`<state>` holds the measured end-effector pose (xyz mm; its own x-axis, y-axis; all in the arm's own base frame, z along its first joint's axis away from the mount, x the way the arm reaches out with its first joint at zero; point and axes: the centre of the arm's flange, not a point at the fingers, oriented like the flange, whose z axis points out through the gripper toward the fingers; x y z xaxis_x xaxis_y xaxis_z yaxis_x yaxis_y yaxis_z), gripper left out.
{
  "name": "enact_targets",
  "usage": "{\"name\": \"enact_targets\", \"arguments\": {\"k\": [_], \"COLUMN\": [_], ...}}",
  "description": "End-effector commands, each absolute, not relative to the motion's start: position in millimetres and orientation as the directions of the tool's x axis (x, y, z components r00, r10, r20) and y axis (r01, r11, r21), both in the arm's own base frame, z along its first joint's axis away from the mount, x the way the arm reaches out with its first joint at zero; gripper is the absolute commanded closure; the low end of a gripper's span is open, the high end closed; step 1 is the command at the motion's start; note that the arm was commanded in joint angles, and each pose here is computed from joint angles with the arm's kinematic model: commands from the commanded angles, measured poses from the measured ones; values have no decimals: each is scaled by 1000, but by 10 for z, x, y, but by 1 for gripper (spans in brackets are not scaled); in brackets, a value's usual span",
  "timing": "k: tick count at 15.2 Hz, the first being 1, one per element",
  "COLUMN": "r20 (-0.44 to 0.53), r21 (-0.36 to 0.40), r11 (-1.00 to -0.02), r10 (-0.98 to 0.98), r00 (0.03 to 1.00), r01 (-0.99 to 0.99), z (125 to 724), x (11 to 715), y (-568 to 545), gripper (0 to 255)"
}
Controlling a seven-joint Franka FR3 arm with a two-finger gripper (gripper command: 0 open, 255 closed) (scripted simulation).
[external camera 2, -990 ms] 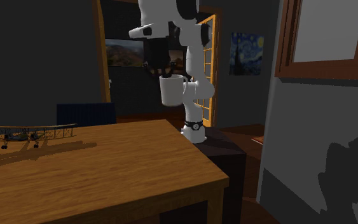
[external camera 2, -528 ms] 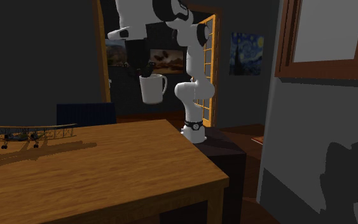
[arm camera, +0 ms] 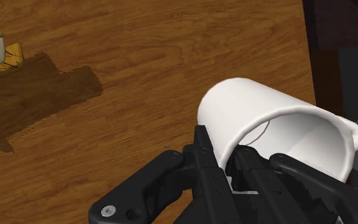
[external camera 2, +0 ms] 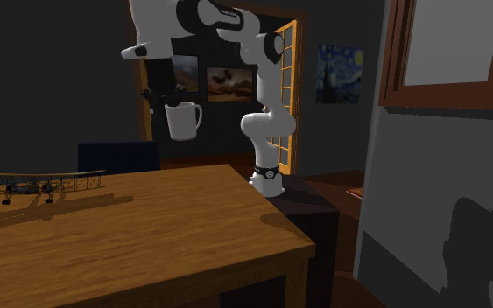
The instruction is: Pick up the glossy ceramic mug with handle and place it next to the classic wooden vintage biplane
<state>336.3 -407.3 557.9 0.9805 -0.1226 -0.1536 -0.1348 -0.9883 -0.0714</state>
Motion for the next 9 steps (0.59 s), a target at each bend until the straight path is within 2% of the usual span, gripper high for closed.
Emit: {"name": "enact_targets", "arguments": {"k": [1,9], "r20": [-153,-153], "r21": [-71,-71], "r11": [-989,-989], "r10": [-121,-121], "r00": [981,981], "r01": [-133,-133], "z": [5598,5600], "x": [3216,2589], "y": [-4285,-5135], "gripper": [255,255]}}
